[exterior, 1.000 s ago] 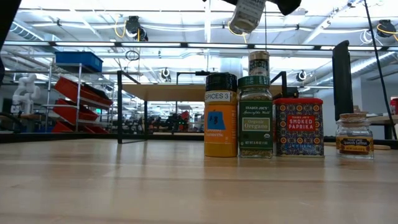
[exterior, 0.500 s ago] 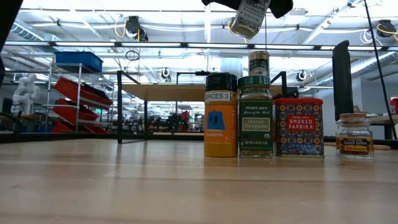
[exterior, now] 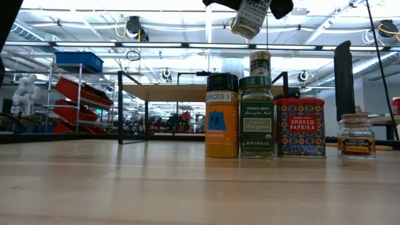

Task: Shelf spices
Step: Put the white seasoning bottle on the shelf, then put the black seasoning bottle on the shelf

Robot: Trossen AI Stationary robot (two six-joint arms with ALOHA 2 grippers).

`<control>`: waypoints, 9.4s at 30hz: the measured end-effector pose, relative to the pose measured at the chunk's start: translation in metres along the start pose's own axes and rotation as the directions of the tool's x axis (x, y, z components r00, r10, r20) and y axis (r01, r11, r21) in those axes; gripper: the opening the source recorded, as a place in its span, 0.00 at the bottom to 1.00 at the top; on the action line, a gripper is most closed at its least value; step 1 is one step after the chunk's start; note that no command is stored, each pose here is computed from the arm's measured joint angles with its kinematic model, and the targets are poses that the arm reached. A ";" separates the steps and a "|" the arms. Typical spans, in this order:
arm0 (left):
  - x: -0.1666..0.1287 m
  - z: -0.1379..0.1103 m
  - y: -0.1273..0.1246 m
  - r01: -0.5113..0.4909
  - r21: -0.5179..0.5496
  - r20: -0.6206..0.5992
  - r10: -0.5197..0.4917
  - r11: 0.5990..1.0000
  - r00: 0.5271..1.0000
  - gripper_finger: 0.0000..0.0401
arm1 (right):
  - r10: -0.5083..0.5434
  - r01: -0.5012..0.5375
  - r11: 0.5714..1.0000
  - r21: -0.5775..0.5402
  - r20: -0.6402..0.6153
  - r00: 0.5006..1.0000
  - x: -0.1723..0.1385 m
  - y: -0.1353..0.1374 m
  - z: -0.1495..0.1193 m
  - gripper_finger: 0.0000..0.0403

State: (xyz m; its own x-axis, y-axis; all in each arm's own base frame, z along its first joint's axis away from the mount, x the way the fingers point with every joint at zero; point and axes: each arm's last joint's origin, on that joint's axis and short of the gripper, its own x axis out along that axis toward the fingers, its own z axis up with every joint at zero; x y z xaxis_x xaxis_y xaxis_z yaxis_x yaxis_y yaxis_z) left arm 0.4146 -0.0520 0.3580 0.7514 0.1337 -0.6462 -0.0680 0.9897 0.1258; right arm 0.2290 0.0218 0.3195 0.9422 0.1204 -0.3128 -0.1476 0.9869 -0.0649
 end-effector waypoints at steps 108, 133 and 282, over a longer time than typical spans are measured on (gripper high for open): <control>-0.065 -0.014 -0.016 -0.440 0.007 -0.039 0.440 0.898 0.897 0.93 | -0.099 0.182 0.977 0.112 -0.517 0.850 0.018 -0.212 0.020 0.45; -0.065 -0.014 -0.016 -0.440 0.005 -0.038 0.440 0.898 0.897 0.93 | -0.098 0.185 0.976 0.110 -0.540 0.836 0.025 -0.217 0.012 0.47; -0.036 -0.021 -0.025 0.066 0.151 -0.240 -0.028 0.986 0.970 0.54 | 0.040 0.021 0.988 0.154 -0.380 0.924 0.004 0.084 -0.057 0.56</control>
State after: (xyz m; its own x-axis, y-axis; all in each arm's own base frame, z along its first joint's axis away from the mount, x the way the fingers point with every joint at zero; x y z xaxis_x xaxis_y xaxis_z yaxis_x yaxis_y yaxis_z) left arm 0.3755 -0.0805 0.3627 0.5733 0.1138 -0.8114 0.0820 0.9774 0.1951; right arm 0.2028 0.0989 0.2587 0.7507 0.1098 -0.6515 -0.0800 0.9939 0.0753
